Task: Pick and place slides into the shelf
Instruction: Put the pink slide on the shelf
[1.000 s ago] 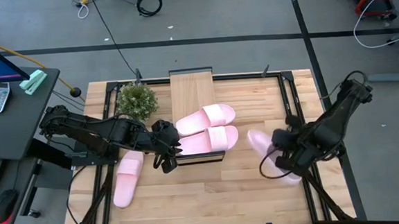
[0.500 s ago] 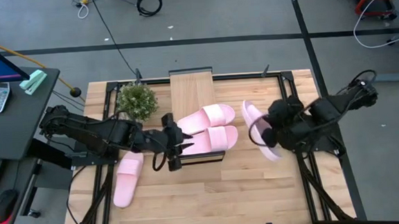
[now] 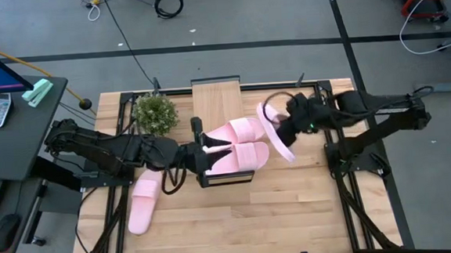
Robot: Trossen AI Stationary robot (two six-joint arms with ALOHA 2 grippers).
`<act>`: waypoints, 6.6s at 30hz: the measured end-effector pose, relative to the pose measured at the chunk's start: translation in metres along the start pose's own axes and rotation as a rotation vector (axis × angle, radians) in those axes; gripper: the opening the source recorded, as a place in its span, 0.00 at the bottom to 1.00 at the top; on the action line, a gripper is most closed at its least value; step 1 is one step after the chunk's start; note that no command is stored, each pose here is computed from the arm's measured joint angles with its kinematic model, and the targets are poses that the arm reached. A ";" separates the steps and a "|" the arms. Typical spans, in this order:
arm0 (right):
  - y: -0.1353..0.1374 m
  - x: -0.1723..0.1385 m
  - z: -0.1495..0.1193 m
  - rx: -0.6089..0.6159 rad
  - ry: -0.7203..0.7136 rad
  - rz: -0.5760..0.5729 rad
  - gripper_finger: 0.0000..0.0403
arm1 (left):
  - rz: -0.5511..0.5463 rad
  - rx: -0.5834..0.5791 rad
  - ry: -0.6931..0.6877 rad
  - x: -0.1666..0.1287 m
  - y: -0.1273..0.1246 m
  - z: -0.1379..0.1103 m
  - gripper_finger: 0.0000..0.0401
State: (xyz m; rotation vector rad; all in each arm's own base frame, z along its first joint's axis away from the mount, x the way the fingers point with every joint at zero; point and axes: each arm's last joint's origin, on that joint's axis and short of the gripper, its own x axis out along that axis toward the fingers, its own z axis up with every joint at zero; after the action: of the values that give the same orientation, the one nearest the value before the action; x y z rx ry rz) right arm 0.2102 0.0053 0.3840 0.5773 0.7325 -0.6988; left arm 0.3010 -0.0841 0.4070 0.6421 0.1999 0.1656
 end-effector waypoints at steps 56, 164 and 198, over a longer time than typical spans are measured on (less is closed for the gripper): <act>0.008 0.092 0.101 -0.044 0.261 -0.012 0.02 | -0.054 0.487 0.427 0.090 0.003 0.038 0.33; -0.023 0.024 0.139 0.039 0.066 0.545 0.56 | 0.022 0.067 0.204 -0.012 0.094 0.066 0.17; -0.037 0.003 0.142 -0.058 -0.048 0.547 0.55 | 0.168 -0.388 -0.376 -0.060 0.108 -0.049 0.17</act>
State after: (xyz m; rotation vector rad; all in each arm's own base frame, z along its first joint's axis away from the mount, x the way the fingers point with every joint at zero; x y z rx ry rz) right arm 0.2412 -0.1164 0.4600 0.6687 0.5137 -0.1827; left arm 0.2216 0.0159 0.4424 0.2927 -0.2463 0.2340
